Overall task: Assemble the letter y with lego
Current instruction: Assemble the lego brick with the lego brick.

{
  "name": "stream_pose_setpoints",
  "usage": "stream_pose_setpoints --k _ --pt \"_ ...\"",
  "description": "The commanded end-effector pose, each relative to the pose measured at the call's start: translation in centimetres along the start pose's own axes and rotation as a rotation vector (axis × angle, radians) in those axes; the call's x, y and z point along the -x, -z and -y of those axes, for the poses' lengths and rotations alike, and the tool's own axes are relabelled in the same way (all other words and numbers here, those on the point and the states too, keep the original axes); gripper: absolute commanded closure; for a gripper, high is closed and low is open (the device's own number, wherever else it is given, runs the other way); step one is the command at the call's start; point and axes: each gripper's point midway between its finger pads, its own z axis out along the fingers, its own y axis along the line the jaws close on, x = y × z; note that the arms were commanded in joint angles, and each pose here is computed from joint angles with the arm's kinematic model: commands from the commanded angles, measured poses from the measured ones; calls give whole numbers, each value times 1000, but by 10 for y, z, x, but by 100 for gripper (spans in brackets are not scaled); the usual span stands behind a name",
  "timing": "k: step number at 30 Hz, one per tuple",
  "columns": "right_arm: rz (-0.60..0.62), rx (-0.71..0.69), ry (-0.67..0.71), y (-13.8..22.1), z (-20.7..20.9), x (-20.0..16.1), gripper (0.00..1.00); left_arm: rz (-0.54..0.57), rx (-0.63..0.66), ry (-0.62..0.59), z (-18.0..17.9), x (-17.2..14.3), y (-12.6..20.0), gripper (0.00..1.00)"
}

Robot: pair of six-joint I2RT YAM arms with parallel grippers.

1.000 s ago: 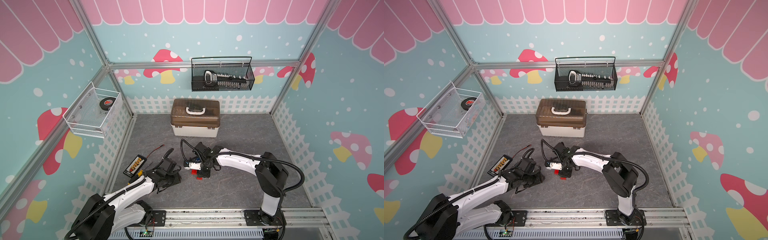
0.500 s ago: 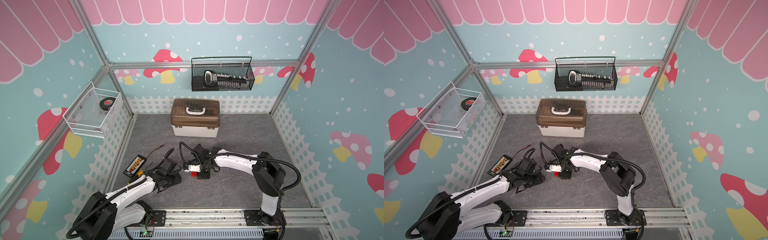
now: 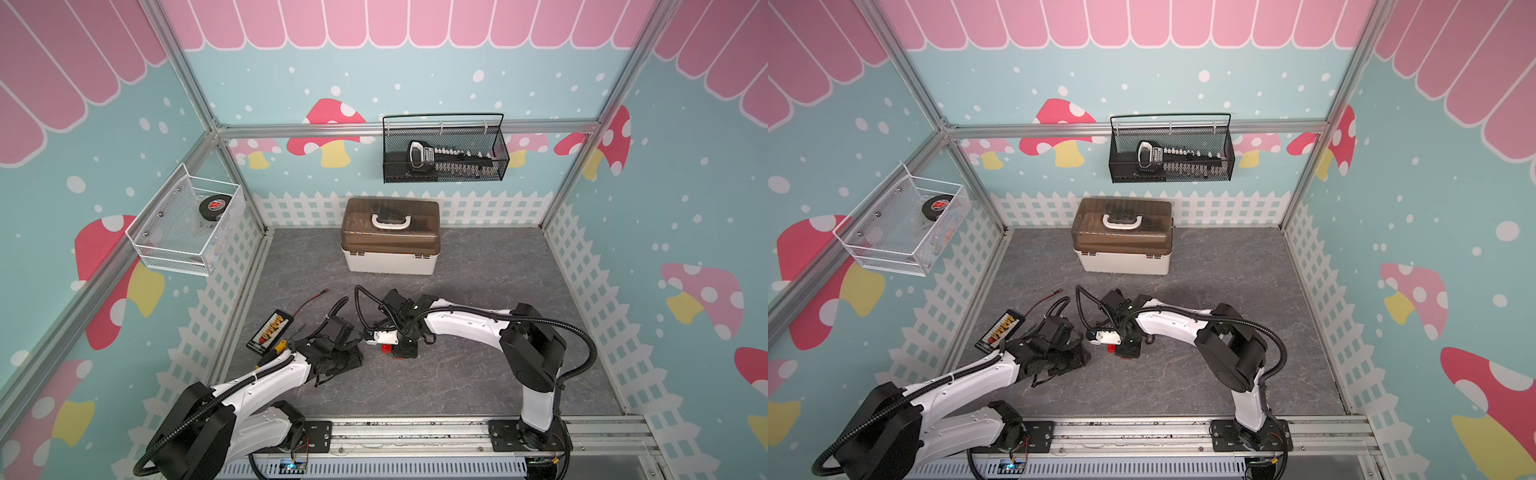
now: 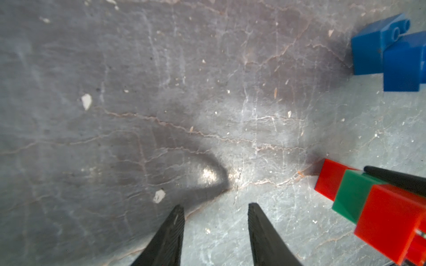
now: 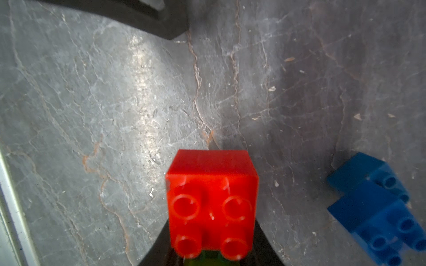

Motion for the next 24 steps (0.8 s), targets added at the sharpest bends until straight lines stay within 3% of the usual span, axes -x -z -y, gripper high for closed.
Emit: stream_pose_setpoints --k 1,17,24 --pt "-82 33 26 -10 -8 -16 68 0 -3 15 -3 -1 -1 53" --pt "-159 39 40 -14 -16 -22 68 2 4 14 -6 -1 -1 53" --pt "-120 92 31 -12 -26 -15 68 2 4 15 -5 -1 -1 53"
